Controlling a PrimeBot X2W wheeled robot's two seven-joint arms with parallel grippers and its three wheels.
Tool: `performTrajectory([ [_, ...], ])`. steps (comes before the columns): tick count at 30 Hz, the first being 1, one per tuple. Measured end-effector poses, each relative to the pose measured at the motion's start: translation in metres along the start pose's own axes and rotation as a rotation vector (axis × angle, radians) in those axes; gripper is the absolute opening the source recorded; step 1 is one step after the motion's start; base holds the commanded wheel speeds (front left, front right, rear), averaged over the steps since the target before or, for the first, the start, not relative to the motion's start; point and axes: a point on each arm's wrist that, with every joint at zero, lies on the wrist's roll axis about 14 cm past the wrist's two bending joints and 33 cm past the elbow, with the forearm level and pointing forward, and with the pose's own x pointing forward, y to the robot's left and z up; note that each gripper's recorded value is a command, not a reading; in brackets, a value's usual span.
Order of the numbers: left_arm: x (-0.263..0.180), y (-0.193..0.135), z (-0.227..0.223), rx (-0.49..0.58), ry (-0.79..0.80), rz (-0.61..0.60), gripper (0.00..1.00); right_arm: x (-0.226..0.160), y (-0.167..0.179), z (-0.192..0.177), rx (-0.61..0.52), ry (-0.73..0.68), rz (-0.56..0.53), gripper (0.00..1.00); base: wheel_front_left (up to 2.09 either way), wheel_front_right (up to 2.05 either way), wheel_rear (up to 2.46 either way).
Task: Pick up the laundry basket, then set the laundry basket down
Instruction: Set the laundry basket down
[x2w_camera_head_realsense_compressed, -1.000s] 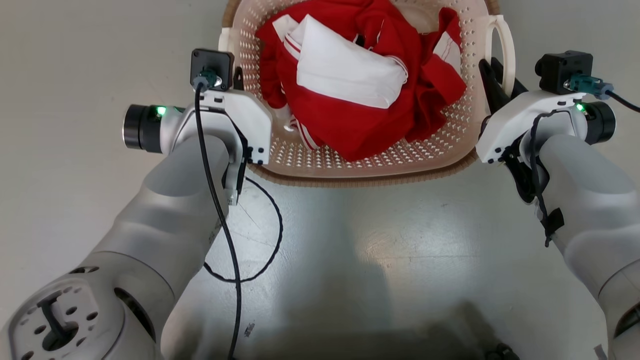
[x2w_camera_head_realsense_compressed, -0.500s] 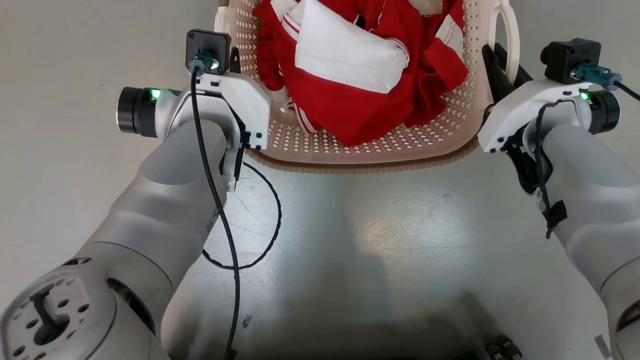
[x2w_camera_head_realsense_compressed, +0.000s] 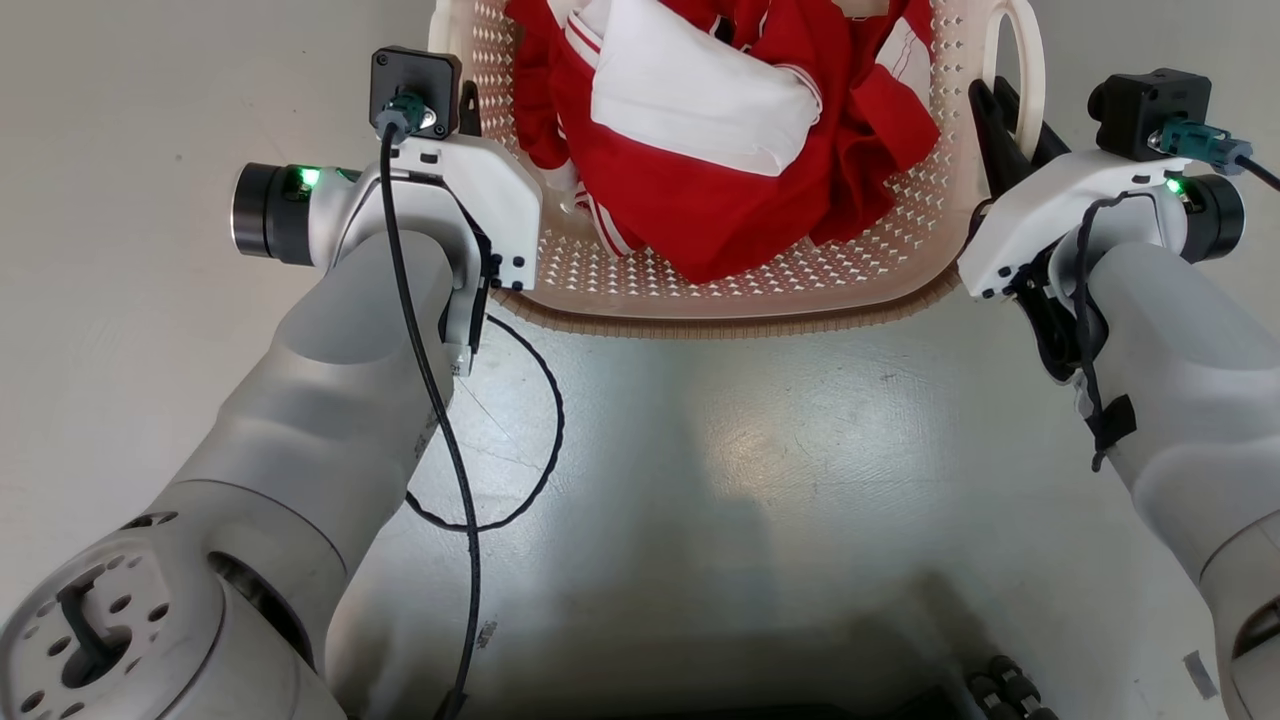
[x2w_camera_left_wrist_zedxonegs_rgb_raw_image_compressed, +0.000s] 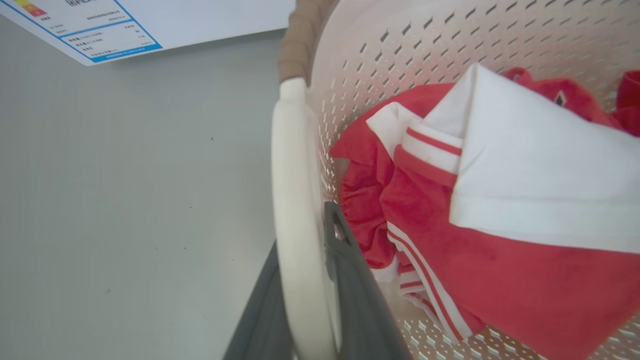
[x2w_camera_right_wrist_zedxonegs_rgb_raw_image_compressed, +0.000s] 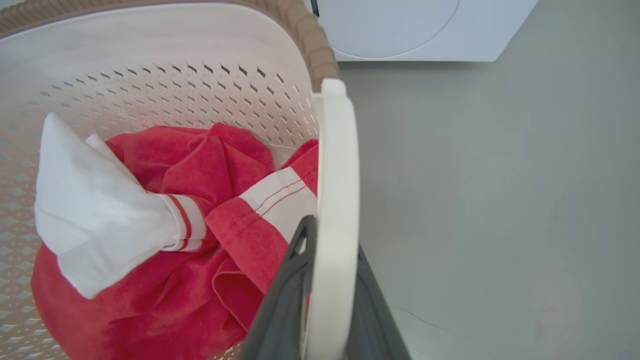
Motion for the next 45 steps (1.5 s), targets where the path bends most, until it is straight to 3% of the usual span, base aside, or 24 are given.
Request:
performTrajectory([
  [38, 0.0043, 0.0055, -0.0039, -0.020, 0.005, 0.016, 0.00, 0.0083, 0.0000, -0.0056, -0.015, 0.013, 0.001, 0.00, 0.00, 0.00, 0.00],
  [39, 0.0044, 0.0056, -0.0037, -0.022, 0.004, 0.017, 0.02, 0.0085, -0.0002, -0.0056, -0.015, 0.014, 0.000, 0.13, 0.00, 0.00, 0.00],
  [40, 0.0044, 0.0055, -0.0036, -0.024, 0.004, 0.017, 0.11, 0.0085, -0.0004, -0.0059, -0.015, 0.015, 0.000, 0.25, 0.00, 0.00, 0.00],
  [44, 0.0045, 0.0050, -0.0024, -0.027, -0.002, 0.016, 0.40, 0.0085, 0.0010, -0.0079, -0.020, 0.021, 0.002, 0.50, 0.00, 0.00, 0.00],
  [45, 0.0045, 0.0045, -0.0020, -0.027, -0.004, 0.015, 0.41, 0.0086, 0.0014, -0.0081, -0.020, 0.022, 0.003, 0.67, 0.00, 0.00, 0.00],
])
